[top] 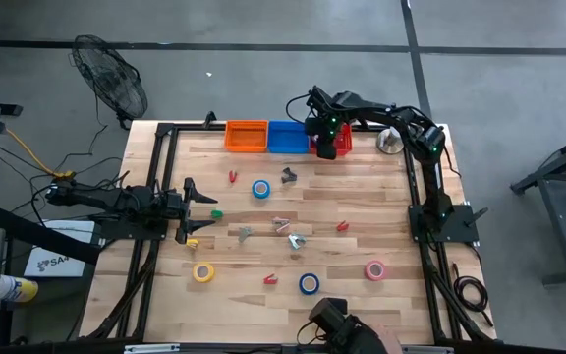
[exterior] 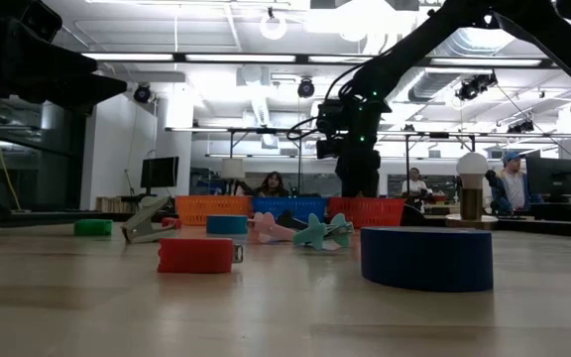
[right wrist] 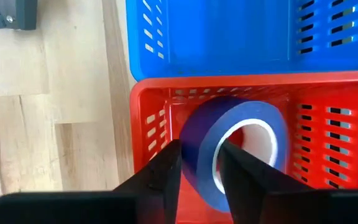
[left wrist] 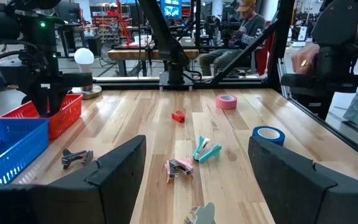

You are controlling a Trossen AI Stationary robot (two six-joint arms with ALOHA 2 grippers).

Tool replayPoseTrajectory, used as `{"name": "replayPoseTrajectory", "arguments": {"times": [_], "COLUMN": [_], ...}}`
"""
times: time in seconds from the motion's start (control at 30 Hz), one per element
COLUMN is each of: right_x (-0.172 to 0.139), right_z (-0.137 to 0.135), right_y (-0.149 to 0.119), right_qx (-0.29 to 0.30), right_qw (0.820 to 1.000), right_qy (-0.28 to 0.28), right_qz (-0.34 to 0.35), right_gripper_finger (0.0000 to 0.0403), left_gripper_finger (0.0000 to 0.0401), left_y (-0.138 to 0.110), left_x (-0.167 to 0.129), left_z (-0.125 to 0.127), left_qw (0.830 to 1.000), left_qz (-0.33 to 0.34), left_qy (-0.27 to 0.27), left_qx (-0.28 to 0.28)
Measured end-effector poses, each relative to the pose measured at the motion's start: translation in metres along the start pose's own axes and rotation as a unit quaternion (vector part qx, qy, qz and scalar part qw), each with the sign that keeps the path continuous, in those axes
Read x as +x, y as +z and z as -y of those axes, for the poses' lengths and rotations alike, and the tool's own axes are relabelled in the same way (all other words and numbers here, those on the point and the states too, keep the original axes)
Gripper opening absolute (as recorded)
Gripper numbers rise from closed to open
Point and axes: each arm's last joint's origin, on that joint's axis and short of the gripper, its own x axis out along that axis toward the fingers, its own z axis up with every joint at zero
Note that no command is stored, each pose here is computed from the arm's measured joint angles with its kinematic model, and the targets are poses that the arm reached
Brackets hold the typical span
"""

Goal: Pick and place Stapler, Stapler remover, tape
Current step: Put the dark blue tape into the red bin, then put the pink tape into the red bin

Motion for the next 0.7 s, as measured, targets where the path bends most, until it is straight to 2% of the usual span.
{"name": "replayPoseTrajectory", "arguments": {"times": [0.27, 0.43, 0.7], "right_x": [0.000, -0.002, -0.037], "right_z": [0.000, 0.001, -0.002], "right_y": [0.000, -0.001, 0.000], "right_qx": [0.004, 0.012, 0.043], "right_qw": [1.000, 0.999, 0.996], "right_qy": [-0.001, -0.028, -0.081], "right_qz": [-0.001, -0.019, -0.011], "right_gripper_finger": [0.0127, 0.0135, 0.0140], "left_gripper_finger": [0.0280, 0.0280, 0.0280], "left_y": [0.000, 0.000, 0.000], "left_x": [0.000, 0.000, 0.000], "left_z": [0.000, 0.000, 0.000], "left_qw": [1.000, 1.000, 1.000], "left_qz": [0.000, 0.000, 0.000], "left_qy": [0.000, 0.000, 0.000], "left_qx": [0.000, 0.000, 0.000]}}
